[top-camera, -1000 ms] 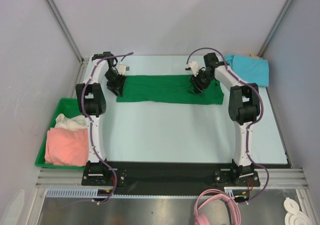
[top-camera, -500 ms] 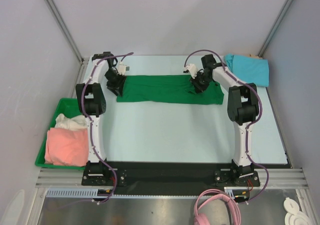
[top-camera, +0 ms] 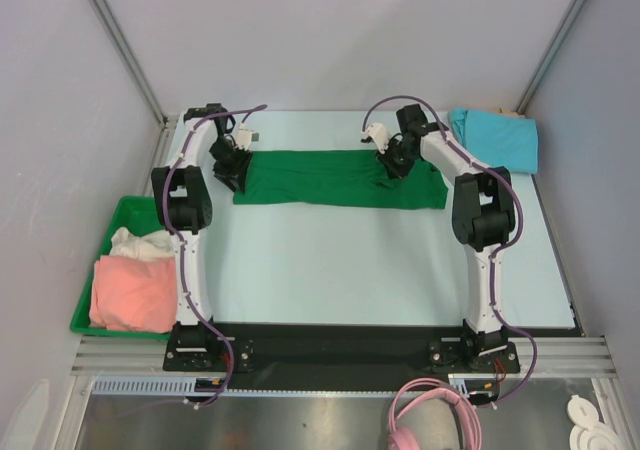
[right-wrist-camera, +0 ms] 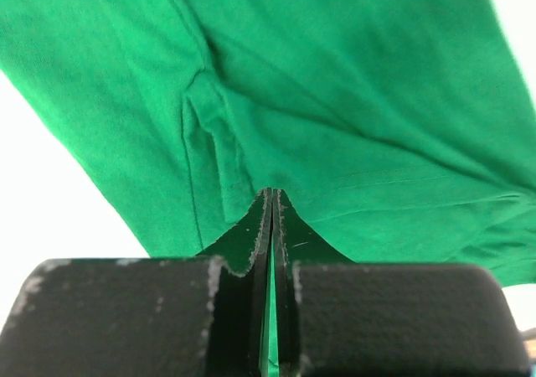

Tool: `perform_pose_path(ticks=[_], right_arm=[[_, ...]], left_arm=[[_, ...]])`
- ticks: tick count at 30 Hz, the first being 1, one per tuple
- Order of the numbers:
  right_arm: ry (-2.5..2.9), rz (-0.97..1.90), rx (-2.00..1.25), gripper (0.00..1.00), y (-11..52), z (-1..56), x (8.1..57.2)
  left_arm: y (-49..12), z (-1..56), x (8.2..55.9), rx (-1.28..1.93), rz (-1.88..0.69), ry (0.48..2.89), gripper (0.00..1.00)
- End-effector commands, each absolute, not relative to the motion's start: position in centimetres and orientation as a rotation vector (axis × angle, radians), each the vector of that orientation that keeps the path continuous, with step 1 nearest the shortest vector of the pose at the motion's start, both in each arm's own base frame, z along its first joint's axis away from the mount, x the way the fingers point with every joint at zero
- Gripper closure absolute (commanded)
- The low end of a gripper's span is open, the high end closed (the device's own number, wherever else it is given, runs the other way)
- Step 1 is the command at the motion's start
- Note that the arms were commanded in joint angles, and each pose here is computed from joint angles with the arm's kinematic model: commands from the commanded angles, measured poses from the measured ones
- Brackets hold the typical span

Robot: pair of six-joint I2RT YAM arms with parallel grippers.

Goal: Fold and stack the t-shirts
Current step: Fold the tshirt

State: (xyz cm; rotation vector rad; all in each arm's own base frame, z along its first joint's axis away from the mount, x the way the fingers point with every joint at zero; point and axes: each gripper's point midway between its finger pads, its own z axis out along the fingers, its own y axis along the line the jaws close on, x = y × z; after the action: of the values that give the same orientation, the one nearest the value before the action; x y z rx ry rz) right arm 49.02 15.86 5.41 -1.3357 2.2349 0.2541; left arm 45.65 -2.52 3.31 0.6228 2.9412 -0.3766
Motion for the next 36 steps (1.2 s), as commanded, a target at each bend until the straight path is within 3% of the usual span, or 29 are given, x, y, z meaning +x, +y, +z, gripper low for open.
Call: perform_pose_path(ticks=[1,6,7,9,11,15,21,27,31,36], right_arm=[[2.151,0.196,-1.337,1.00,16.6,7.7,51.1],[2.145,0.173,-1.336,1.00,16.6,7.9,51.5],[2.148,0.168,-1.330,0.97,16.4,8.1,51.5],[2.171,0.168,-1.338,0.79,16.1,7.6,50.7],[2.168,0.178,-1.352,0.73,15.8,7.8,49.9],[2.202,0.231,-1.384,0.73,15.7,6.5,47.7],[2.209,0.222,-1.392,0.69,15.8,5.7,48.1],[2.201,0.217,-1.389,0.69,16.1,5.8,49.0],[2.213,0.221,-1.399,0.82,16.1,5.2,48.7],[2.216,0.232,-1.408,0.87,16.1,5.1,48.4]], left_arm=[[-3.0,4.0,45.7,0.637,-0.412,2.919,0.60],[-2.9,3.9,45.7,0.637,-0.404,2.919,0.60],[-2.9,3.9,45.7,0.637,-0.404,2.919,0.60],[-2.9,3.9,45.7,0.640,-0.404,2.918,0.60],[-3.0,3.9,45.8,0.640,-0.406,2.916,0.60],[-3.0,3.7,45.8,0.639,-0.411,2.918,0.60],[-3.0,3.7,45.9,0.637,-0.410,2.916,0.60],[-2.9,3.8,45.8,0.640,-0.403,2.917,0.60],[-2.9,3.7,45.9,0.640,-0.402,2.919,0.60],[-2.9,3.6,45.9,0.640,-0.403,2.920,0.60]])
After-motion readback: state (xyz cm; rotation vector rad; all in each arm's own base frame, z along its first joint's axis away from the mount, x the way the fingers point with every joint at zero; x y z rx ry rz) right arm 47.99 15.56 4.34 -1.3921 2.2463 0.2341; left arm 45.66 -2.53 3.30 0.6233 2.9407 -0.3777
